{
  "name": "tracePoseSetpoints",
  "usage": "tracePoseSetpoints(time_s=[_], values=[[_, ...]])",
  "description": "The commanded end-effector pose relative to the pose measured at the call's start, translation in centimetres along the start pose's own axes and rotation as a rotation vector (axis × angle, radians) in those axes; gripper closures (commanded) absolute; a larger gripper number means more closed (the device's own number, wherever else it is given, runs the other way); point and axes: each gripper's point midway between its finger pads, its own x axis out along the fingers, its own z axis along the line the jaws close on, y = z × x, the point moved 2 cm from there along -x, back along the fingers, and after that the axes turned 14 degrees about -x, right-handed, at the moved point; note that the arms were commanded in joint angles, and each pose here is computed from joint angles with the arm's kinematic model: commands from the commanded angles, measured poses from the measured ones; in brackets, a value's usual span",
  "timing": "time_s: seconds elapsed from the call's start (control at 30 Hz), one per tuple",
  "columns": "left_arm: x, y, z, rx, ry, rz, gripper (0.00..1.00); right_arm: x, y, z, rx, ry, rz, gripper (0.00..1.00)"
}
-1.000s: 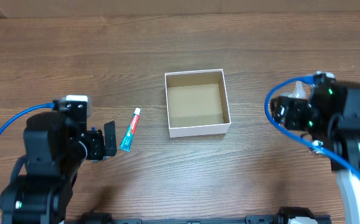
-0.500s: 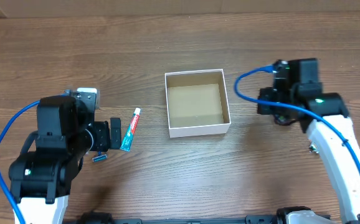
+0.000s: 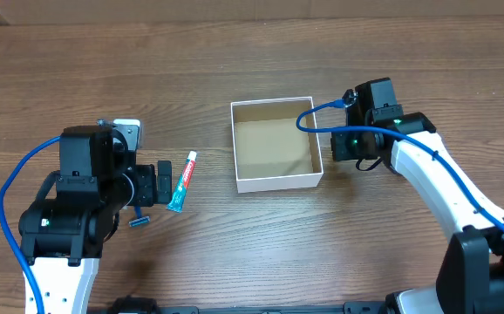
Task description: Pack container
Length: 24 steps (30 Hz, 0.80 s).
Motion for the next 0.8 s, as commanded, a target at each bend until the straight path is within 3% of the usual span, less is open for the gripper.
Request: tracePoseSetpoints(time_s=[0.0, 0.23, 0.77], values=[[-0.4, -0.6, -0.6, -0.013, 0.029, -0.014, 0.0, 0.6, -1.0, 1.0, -0.012, -0.069, -0.016, 0.96], [-0.4, -0.6, -0.6, -0.013, 0.029, -0.014, 0.0, 1.9, -1.5, 3.6, -0.084, -0.214, -0.03, 0.96], [-0.4, -0.6, -0.6, -0.013, 0.028, -0.013, 0.0, 1.7, -2.6, 4.5, -0.103, -0.266, -0.085, 0.96]])
